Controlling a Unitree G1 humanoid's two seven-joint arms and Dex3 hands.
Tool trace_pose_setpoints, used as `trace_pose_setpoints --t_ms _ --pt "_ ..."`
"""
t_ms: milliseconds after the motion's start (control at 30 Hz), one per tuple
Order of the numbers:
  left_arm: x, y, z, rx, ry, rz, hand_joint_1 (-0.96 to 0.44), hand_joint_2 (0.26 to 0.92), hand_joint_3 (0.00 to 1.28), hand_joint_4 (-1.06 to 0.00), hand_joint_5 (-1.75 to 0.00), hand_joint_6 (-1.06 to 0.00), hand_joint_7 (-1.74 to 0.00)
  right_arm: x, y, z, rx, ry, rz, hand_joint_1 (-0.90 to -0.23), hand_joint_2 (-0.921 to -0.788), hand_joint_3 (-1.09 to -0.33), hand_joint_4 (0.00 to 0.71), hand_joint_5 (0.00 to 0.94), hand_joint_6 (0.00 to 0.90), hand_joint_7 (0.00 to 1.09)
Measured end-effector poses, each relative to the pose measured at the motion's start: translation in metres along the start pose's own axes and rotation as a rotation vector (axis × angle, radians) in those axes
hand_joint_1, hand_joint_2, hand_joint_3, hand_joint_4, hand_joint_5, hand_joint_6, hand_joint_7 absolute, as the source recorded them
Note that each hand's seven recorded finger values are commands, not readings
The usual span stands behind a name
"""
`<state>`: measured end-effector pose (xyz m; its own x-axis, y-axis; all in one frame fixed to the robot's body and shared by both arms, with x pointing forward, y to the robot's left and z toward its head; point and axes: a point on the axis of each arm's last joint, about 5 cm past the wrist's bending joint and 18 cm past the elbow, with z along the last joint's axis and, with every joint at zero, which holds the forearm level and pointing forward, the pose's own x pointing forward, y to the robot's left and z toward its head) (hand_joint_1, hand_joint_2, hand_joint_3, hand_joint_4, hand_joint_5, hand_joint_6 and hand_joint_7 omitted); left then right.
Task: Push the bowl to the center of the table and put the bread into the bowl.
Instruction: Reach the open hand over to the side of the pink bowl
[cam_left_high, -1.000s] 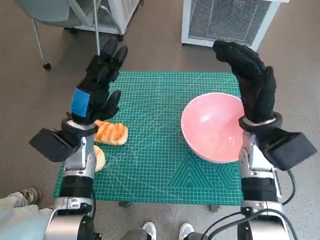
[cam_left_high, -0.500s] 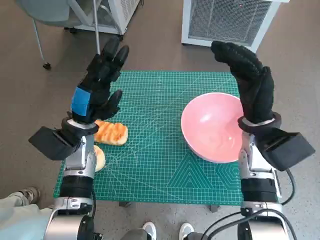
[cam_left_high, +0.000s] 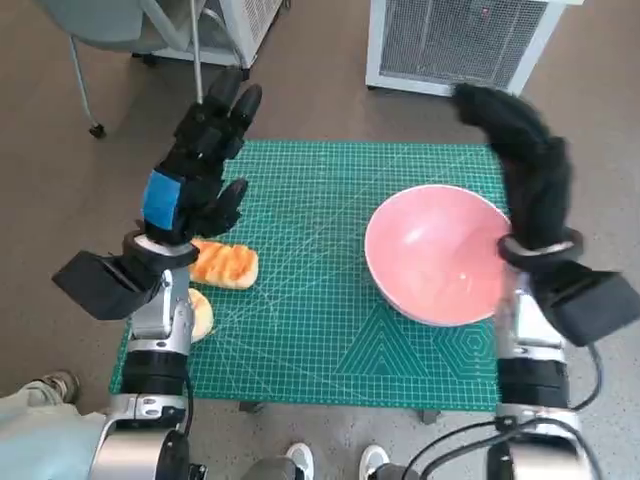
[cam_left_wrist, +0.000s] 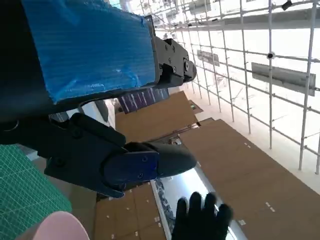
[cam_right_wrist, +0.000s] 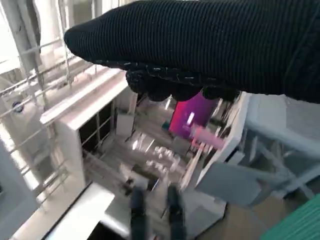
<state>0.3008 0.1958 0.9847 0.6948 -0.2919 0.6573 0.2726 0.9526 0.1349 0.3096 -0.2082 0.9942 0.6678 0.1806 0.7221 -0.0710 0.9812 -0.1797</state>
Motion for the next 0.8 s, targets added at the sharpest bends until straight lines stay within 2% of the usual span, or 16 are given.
trace_pose_setpoints --t_ms 167,333,533,800 --pt "-0.002 0.002 -0.001 0.001 0.003 0.011 -0.72 0.921 0.43 -0.19 0.0 -0.2 0.0 -0.0129 -0.02 -0.012 -0.076 0.117 -0.122 -0.742 -0.921 -0.803 0.241 0.044 0.007 0.67" --pt "-0.004 0.003 -0.003 -0.004 0.011 0.011 -0.72 0.921 0.43 -0.19 0.0 -0.21 -0.01 -0.0228 -0.03 -0.022 -0.116 0.244 -0.204 -0.738 -0.921 -0.803 0.242 0.037 0.009 0.63" --pt "-0.006 0.002 -0.006 -0.008 0.023 0.015 -0.71 0.921 0.43 -0.19 0.0 -0.21 -0.01 -0.0333 -0.037 -0.03 -0.13 0.377 -0.254 -0.711 -0.921 -0.813 0.235 0.028 0.014 0.62" --pt "-0.008 0.003 -0.007 0.002 0.014 0.02 -0.71 0.921 0.43 -0.19 0.0 -0.21 -0.01 -0.0449 -0.037 -0.038 -0.119 0.51 -0.301 -0.68 -0.921 -0.834 0.233 0.015 0.022 0.56"
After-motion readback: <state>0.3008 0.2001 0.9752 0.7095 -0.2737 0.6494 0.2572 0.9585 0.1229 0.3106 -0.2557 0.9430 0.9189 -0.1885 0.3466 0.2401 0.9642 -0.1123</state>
